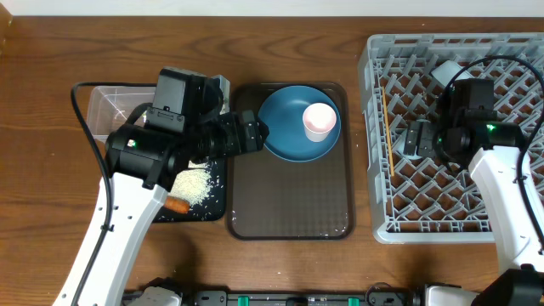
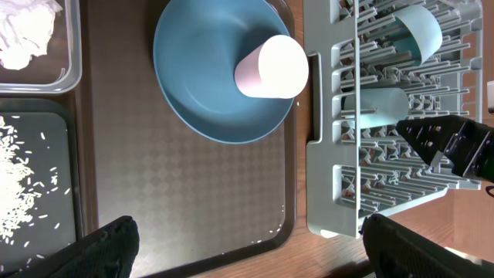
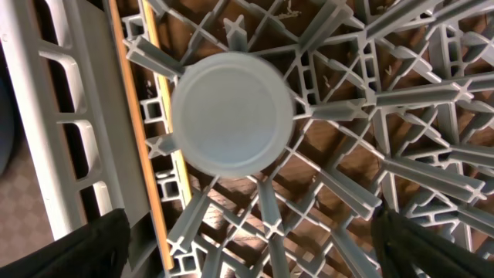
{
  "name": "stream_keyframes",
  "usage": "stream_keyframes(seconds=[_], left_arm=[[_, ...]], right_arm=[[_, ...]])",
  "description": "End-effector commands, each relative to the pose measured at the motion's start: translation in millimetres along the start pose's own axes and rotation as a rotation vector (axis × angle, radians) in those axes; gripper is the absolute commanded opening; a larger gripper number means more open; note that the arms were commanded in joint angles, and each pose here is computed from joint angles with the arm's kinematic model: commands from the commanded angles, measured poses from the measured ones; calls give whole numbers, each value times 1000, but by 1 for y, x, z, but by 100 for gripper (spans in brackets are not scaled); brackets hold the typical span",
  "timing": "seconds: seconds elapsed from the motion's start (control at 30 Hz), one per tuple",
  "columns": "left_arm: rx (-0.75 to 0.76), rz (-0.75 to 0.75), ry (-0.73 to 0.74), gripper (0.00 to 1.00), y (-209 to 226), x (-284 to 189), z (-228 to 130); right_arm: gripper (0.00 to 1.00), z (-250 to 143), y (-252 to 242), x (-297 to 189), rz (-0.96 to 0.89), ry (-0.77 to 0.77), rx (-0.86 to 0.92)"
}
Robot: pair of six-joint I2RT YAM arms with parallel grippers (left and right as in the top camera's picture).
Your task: Sort waste into correct bins and load items into the dishwasher rack
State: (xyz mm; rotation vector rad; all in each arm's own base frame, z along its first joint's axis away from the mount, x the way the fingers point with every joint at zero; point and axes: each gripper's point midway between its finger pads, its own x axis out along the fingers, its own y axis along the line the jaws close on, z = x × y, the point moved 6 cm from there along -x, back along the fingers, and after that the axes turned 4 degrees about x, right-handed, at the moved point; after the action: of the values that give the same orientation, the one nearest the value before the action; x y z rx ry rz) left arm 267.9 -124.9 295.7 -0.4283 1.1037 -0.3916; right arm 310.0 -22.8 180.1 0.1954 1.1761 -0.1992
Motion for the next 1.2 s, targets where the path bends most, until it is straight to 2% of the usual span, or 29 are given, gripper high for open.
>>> stream_keyframes(seconds=[0.0, 0.2, 0.37, 0.5, 0.8, 0.97, 1.03, 1.07, 1.17], left_arm=[[5, 14, 4, 95, 2, 2, 0], [5, 14, 4, 95, 2, 2, 0], [5, 14, 3, 95, 1, 2, 0], [5, 14, 3, 95, 1, 2, 0], [6, 13, 0, 95, 1, 2, 1], [-112, -12, -55, 94, -6, 6, 11], [-106, -34, -68, 82, -13, 15, 14], [-98, -47, -69, 72, -17, 21, 15], [-68, -92, -56, 53, -38, 47, 18]], right_arm=[[93, 10, 5, -11, 24, -31, 5], [87, 32, 28, -55, 204, -65, -38], [99, 31, 37, -66, 266, -49, -70], [99, 24, 39, -66, 286, -13, -65], [99, 8, 36, -65, 265, 96, 71], [99, -9, 32, -67, 239, 188, 108], [99, -12, 32, -67, 234, 204, 110], [99, -12, 31, -67, 233, 208, 110], [99, -12, 32, -67, 239, 210, 119]])
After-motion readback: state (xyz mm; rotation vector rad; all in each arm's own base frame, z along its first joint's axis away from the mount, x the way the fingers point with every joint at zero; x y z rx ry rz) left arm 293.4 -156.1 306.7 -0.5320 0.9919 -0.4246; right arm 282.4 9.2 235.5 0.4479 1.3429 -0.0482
